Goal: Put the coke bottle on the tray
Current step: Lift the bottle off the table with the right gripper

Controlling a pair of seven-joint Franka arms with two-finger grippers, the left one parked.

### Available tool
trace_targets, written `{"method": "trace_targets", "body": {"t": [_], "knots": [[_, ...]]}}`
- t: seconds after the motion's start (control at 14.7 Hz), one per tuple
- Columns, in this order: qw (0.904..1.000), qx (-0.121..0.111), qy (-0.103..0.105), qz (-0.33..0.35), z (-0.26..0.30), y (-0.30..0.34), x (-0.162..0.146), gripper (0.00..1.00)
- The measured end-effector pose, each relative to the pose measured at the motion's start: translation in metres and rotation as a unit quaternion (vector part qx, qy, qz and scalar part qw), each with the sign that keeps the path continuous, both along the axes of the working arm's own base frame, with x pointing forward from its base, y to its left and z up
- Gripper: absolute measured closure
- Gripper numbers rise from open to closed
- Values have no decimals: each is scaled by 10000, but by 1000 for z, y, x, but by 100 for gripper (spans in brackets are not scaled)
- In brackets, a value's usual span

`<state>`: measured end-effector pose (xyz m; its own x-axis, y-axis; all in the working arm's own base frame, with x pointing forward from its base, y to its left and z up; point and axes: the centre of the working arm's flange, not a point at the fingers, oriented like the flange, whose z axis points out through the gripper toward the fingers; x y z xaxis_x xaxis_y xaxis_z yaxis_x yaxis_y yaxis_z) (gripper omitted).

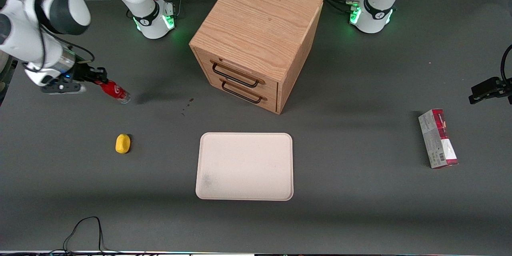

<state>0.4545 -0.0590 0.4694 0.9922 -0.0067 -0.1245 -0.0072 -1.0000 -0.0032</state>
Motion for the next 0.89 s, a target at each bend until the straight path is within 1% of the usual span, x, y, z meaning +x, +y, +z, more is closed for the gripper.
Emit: {"method": "trace_targets", "body": {"t": [0.2, 0.41, 0.61, 0.75, 0.89], "knots": [[10000, -17, 15, 23, 66, 1, 10, 69], [9999, -42, -76, 91, 133, 8, 14, 69], [9999, -66, -105, 71, 168, 8, 21, 69], [9998, -42, -136, 121, 171, 15, 40, 69], [9993, 92, -197, 292, 170, 40, 76, 69]]}}
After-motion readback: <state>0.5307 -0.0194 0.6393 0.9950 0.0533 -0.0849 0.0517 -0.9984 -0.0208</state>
